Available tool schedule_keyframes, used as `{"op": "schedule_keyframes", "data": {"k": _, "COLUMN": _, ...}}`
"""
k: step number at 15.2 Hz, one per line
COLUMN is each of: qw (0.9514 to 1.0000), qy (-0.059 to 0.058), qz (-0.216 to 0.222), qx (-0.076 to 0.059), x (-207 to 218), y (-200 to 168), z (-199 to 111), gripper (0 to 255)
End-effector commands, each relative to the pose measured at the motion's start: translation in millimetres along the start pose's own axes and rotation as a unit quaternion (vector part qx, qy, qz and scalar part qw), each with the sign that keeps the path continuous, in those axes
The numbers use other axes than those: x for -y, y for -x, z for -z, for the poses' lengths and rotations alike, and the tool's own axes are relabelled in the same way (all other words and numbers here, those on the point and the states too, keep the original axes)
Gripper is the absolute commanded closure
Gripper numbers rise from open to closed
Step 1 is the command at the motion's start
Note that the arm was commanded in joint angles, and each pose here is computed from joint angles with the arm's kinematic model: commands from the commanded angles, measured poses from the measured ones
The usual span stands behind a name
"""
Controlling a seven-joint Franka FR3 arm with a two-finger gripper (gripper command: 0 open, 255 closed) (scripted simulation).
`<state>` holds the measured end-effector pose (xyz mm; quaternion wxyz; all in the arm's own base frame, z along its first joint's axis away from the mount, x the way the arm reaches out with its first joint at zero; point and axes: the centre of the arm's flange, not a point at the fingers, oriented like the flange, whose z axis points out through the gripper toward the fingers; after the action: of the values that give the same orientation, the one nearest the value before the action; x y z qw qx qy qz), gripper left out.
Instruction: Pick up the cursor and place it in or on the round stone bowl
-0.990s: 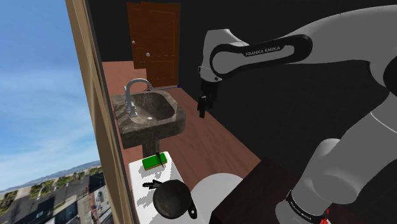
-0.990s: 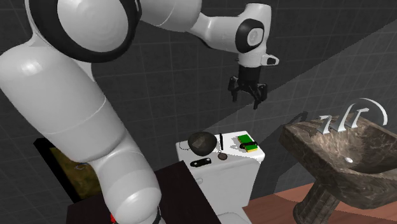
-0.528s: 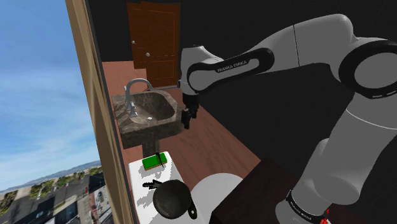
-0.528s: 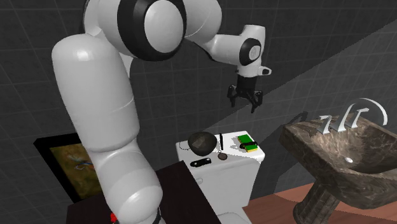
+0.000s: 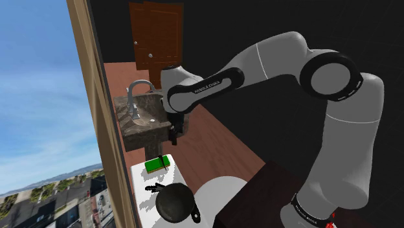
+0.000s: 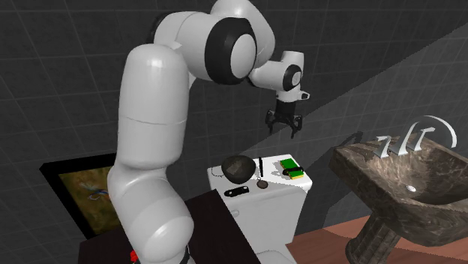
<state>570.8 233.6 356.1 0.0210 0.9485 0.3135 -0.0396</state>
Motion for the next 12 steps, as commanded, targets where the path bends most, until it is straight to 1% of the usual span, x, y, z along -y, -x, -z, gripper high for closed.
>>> {"op": "schedule_keyframes", "data": {"k": 1, "qw": 0.9998, "qy": 0.001, "qz": 0.021, "qx": 0.006, "x": 10, "y": -19, "z": -19, "gripper": 0}}
{"op": "schedule_keyframes", "data": {"k": 6, "qw": 0.9971, "qy": 0.002, "qz": 0.073, "qx": 0.021, "x": 36, "y": -65, "z": -64, "gripper": 0}}
{"op": "schedule_keyframes", "data": {"k": 9, "qw": 0.9942, "qy": 0.003, "qz": 0.103, "qx": 0.030, "x": 54, "y": -90, "z": -92, "gripper": 0}}
{"op": "schedule_keyframes", "data": {"k": 12, "qw": 0.9902, "qy": 0.004, "qz": 0.134, "qx": 0.039, "x": 73, "y": -114, "z": -120, "gripper": 0}}
